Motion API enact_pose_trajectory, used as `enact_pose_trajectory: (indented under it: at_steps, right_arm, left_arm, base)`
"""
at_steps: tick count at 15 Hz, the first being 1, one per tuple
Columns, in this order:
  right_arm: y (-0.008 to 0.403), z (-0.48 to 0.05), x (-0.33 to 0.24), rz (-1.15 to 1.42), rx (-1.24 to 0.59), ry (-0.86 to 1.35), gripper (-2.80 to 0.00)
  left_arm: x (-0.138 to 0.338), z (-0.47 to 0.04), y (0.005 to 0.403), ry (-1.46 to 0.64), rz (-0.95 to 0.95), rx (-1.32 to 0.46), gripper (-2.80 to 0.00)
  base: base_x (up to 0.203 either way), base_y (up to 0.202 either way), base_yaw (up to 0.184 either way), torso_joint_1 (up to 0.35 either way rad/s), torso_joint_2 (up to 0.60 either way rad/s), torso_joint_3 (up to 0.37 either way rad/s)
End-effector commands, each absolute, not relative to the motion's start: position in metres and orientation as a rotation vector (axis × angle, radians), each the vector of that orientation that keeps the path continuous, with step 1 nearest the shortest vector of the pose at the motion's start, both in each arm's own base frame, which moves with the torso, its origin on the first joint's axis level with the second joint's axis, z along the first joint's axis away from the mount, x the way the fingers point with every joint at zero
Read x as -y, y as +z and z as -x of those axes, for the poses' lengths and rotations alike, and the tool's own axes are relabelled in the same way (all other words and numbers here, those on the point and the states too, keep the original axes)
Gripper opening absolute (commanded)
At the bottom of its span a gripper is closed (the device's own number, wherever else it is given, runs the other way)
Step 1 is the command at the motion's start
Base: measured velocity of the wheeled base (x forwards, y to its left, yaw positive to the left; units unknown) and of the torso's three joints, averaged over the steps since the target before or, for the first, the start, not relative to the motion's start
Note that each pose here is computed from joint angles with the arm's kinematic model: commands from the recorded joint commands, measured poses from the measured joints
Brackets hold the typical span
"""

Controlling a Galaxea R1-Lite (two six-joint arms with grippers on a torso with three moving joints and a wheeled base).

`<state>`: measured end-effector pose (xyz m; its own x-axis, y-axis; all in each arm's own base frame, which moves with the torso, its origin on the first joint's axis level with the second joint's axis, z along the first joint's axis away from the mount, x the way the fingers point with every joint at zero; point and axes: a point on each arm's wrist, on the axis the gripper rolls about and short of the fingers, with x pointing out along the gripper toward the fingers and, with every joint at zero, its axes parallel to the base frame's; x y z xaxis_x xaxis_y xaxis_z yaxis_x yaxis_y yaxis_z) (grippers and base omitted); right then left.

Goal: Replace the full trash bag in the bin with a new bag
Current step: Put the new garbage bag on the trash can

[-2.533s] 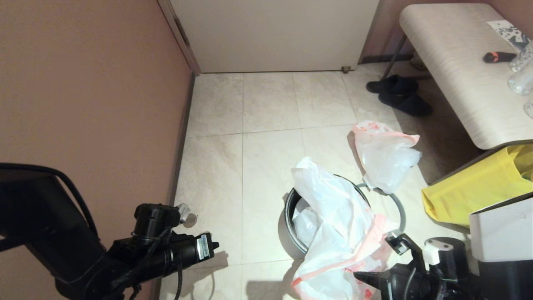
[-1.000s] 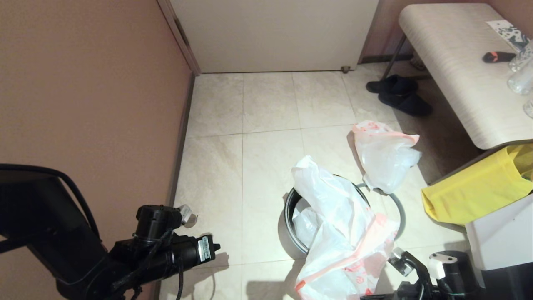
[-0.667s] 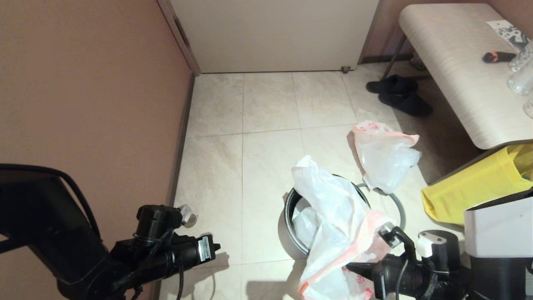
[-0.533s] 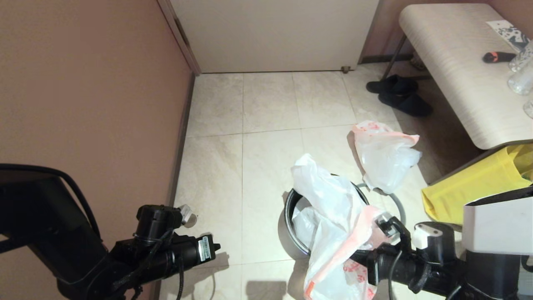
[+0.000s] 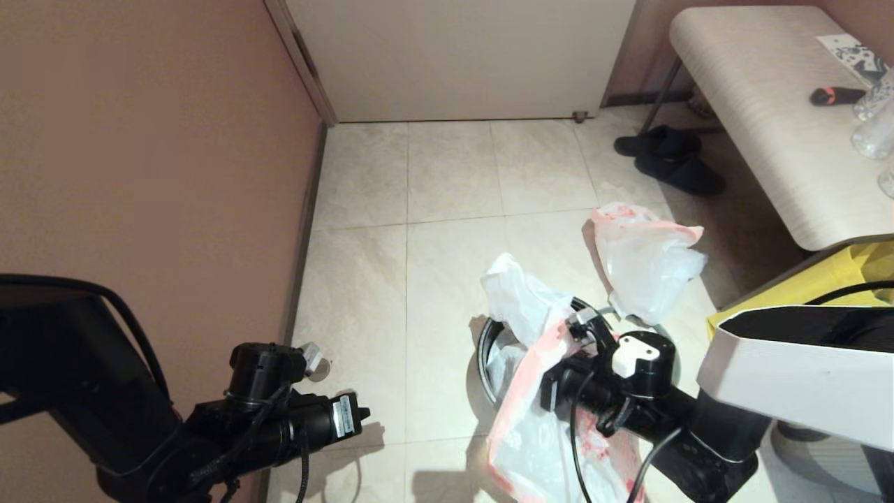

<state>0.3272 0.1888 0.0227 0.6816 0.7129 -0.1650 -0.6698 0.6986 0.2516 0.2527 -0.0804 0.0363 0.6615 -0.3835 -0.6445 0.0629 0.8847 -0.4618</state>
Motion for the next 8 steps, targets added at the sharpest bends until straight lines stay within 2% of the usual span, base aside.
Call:
enact_pose_trajectory:
  at_steps: [1,5,8]
  right_arm:
    - [0.013,-0.340,-0.206,-0.060,-0.310,0.771,-2.80]
    - [0.032,-0.372,-0.216,0.265,-0.377,0.609,-2.80]
    - [0.064,-0.385,-0.210,0.449,-0.473,0.561,-2.80]
  left_arm:
    - [0.080,-0.253,0.036,-0.262,0.429,-0.811,-2.80]
    - [0.081,-0.254,0.037,-0.263,0.429,-0.808,-2.80]
    - [0.081,-0.255,0.037,-0.262,0.430,-0.807,-2.80]
  base:
    - [0.000,0.000,0.000,0.000,0.00,0.000]
    - [0.000,0.000,0.000,0.000,0.00,0.000]
    - [0.000,0.000,0.000,0.000,0.00,0.000]
